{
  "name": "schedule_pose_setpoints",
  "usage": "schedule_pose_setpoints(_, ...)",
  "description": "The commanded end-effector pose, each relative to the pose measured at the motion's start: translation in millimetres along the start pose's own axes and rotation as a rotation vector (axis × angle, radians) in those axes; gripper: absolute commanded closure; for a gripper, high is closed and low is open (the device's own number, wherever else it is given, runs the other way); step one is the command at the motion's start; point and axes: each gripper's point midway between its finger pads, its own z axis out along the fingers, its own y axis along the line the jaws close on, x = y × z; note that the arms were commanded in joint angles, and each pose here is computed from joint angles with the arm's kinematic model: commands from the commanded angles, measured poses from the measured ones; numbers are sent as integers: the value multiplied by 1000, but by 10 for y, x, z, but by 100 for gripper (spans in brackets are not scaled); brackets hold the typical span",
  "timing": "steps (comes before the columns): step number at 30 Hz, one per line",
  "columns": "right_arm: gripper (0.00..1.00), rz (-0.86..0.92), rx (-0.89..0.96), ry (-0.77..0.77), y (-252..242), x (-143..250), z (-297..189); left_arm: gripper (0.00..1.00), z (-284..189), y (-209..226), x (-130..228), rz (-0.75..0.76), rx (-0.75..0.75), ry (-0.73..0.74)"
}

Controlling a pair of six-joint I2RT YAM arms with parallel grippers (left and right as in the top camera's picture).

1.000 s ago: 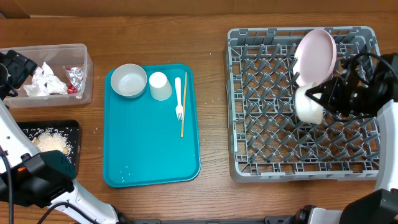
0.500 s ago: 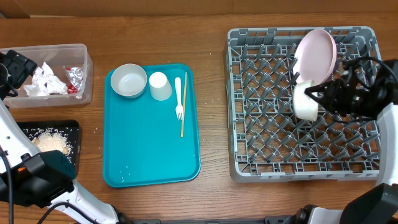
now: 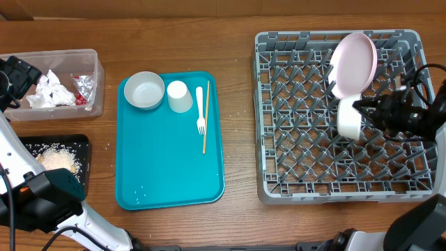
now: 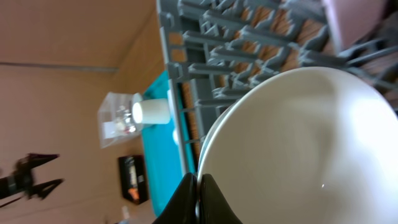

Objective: Sort waste into correct bins and load items into the dishwasher rack
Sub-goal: 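Set the white bowl down in the rack's right side and open the right gripper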

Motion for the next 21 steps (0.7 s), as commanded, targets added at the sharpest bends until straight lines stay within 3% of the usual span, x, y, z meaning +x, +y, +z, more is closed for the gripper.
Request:
schedule_pose_setpoints(1, 96, -34, -130, 4, 179, 17, -7, 0, 23, -4, 5, -6, -12, -1)
schedule_pose_setpoints(21, 96, 25, -84, 10, -226, -127, 108, 0, 23, -4, 5, -6, -12, -1)
